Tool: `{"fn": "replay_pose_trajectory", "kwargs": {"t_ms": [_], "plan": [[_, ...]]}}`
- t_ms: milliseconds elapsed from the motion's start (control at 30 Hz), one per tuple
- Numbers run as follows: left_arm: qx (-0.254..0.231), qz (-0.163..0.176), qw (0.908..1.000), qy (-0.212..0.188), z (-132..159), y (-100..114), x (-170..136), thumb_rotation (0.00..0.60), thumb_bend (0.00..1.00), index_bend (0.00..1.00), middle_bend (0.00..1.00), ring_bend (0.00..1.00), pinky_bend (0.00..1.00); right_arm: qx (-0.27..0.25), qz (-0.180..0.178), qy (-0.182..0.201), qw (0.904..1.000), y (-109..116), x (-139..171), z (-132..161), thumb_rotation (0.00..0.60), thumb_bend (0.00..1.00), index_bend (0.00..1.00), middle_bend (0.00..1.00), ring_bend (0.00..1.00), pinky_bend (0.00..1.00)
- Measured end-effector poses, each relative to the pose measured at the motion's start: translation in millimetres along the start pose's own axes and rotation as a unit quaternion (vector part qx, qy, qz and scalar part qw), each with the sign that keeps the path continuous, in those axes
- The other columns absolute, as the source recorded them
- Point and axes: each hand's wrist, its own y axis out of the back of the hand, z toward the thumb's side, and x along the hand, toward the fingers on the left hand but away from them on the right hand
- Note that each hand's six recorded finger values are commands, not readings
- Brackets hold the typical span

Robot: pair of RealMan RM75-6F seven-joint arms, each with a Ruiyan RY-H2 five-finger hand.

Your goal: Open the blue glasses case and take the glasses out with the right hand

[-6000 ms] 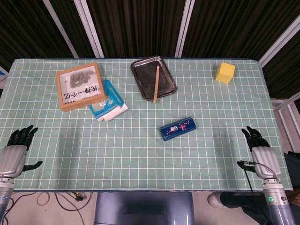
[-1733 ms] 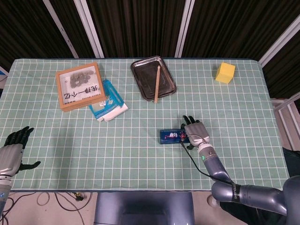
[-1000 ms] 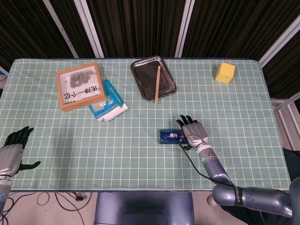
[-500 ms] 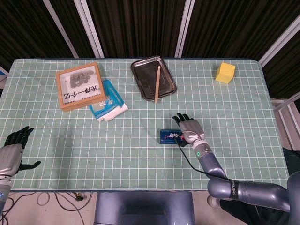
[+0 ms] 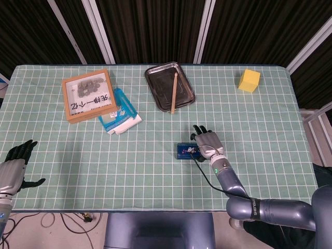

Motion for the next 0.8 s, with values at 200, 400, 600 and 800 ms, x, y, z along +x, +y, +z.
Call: {"fn": "replay_pose_trajectory", "kwargs": {"t_ms": [200,400,600,800], "plan": [[-0.002,0.0,1.0,0.0,0,1,0,0.6,0.07,0.0,0.0,0.0,0.0,0.007,0.014,-0.006,0.9999,-4,-3,5,0.6,0.34,0.29,0.02,0.0,0.23],[-0.004,0.0,1.0,0.001,-1,1,0,0.6,0.07,0.0,0.0,0.0,0.0,0.006,0.017,-0.011,0.9998,-4,-9,8,0.6,0.34,0.29,0.02,0.0,0.23],[-0.004,-0.001,1.0,0.0,0,1,0,0.6,0.07,0.0,0.0,0.0,0.0,0.005,0.018,-0.015,0.9997,-6,-11,9,0.6,0.34,0.29,0.02,0.0,0.23],[-0.006,-0.001,1.0,0.0,-1,1,0,0.6,0.06,0.0,0.0,0.0,0.0,0.005,0.021,-0.019,0.9996,-8,-13,7,0.6,0.34,0.29,0.02,0.0,0.23]]}}
